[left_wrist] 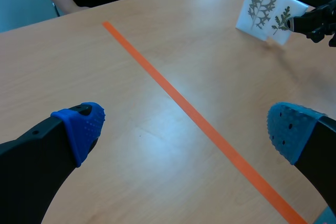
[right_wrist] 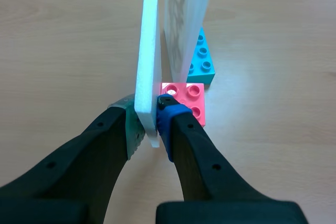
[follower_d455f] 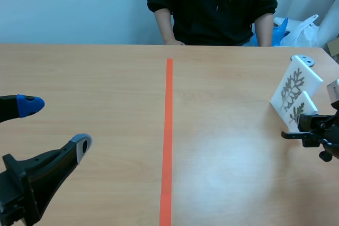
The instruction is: Sort the leaf by its shape. The table is split by an orange tape line. A compound leaf with several leaflets goes to the left side, a simple leaf with one blade goes to the right side. Return to the home posture when a red brick is placed on the table.
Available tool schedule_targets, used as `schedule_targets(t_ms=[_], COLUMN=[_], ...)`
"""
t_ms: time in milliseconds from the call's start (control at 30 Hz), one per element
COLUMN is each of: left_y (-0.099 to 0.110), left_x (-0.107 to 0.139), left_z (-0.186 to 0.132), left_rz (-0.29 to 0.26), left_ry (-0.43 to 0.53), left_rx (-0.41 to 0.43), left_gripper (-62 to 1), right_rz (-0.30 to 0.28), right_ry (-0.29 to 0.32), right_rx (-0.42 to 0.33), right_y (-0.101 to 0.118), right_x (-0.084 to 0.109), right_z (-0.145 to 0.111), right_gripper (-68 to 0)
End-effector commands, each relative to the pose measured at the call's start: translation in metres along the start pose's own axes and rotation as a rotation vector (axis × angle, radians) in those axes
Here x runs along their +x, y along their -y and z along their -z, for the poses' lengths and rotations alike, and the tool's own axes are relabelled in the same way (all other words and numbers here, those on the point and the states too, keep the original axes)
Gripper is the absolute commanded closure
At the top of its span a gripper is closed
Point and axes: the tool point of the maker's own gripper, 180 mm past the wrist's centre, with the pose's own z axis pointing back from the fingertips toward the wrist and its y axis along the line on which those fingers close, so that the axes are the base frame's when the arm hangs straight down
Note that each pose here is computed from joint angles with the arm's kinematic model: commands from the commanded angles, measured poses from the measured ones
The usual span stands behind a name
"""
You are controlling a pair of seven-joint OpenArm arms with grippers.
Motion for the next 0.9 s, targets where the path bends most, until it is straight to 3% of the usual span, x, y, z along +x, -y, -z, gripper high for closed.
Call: schedule_targets(t_ms=[0,167,333,633,867], left_y=[0.001,0.001,0.001,0.001,0.001], left_x=[0.009,0.009,0.009,0.009,0.009], left_z=[0.001,0.001,0.001,0.001,0.001], left_rz=[-0.001,-0.001,-0.001,-0.001,-0.001], left_ry=[0.034,0.034,0.034,0.034,0.034], left_rx=[-0.001,-0.001,-0.001,-0.001,-0.001], left_gripper=[-62.3,-62.3,-62.3,-62.3,-62.3], right_rz=[-0.004,-0.004,-0.004,-0.003,-0.015], right_ry=[0.045,0.033,0.033,0.034,0.084], right_rx=[0.0,-0.019,-0.019,-0.019,0.0], right_y=[0.0,0.004,0.004,0.004,0.0], right_x=[0.015,0.011,0.011,0.01,0.026], right_z=[0.003,0.002,0.002,0.001,0.0], right_gripper=[-2.7,-4.5,-15.6,-28.5,-44.5])
